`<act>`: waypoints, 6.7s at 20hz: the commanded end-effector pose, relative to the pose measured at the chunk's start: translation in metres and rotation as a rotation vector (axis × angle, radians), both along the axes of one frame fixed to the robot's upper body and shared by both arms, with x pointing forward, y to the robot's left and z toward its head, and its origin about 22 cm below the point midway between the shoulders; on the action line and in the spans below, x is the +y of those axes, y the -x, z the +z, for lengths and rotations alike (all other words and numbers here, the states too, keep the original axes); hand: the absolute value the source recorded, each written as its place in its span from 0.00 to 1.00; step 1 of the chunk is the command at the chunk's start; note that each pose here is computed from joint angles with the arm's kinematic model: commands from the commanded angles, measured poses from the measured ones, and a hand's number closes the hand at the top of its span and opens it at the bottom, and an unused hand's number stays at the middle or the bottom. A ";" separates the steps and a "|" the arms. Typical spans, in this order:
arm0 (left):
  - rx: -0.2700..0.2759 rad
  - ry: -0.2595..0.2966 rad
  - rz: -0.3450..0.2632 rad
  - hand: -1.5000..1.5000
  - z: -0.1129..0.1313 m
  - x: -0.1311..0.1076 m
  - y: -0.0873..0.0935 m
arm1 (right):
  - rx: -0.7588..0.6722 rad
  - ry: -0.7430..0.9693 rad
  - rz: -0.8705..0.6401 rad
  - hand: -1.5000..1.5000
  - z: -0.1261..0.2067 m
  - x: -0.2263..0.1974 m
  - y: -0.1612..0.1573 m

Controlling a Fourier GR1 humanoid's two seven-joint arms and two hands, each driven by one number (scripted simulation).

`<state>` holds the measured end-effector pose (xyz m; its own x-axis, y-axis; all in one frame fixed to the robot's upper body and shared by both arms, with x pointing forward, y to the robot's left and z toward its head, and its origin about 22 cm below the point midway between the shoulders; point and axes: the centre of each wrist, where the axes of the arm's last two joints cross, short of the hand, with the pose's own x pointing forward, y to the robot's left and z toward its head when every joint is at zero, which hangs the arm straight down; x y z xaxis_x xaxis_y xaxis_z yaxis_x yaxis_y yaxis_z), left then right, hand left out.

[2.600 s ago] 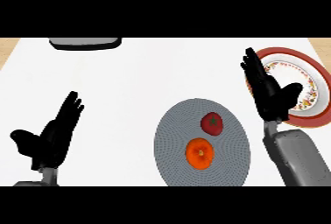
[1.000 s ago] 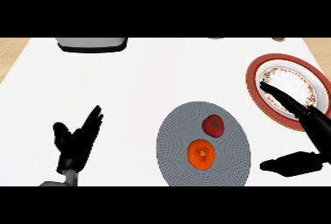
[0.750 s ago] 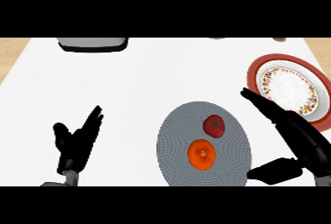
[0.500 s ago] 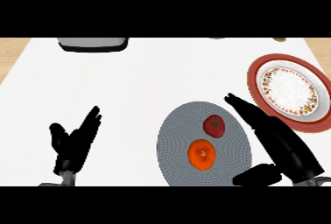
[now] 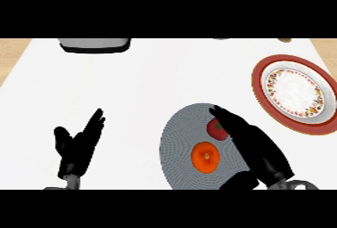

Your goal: Pick the squash from the placemat and place it in the plate

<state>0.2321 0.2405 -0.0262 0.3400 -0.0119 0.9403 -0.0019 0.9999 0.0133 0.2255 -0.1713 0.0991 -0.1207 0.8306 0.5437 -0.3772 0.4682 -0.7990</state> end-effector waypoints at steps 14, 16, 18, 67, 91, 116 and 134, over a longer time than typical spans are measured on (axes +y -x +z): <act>0.036 0.021 0.001 0.50 0.008 -0.008 -0.015 | 0.004 0.138 -0.052 0.00 -0.030 0.032 0.012; 0.048 0.014 -0.016 0.50 -0.011 0.000 -0.007 | 0.005 0.143 -0.057 0.00 -0.036 0.035 -0.002; 0.040 0.013 -0.006 0.50 0.001 0.004 0.005 | 0.016 0.156 -0.034 0.00 -0.065 0.034 0.011; -0.006 -0.001 -0.076 0.50 0.007 -0.008 -0.016 | -0.817 0.059 -1.681 1.00 0.059 -0.017 -0.180; 0.032 0.007 -0.035 0.50 -0.002 -0.001 -0.006 | -0.931 0.229 -1.912 1.00 -0.043 -0.188 -0.155; 0.036 0.012 -0.001 0.50 -0.012 0.009 0.002 | -0.917 -0.318 -1.893 0.00 -0.087 -0.194 -0.112; 0.045 0.012 0.001 0.50 -0.014 -0.014 0.000 | -0.764 -0.469 -1.637 0.00 -0.120 -0.081 -0.003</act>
<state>0.2329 0.2435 -0.0297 0.3309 -0.0032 0.9436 -0.0011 1.0000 0.0038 0.2425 -0.2817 -0.0229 0.2676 0.2044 0.9416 0.9394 0.1618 -0.3022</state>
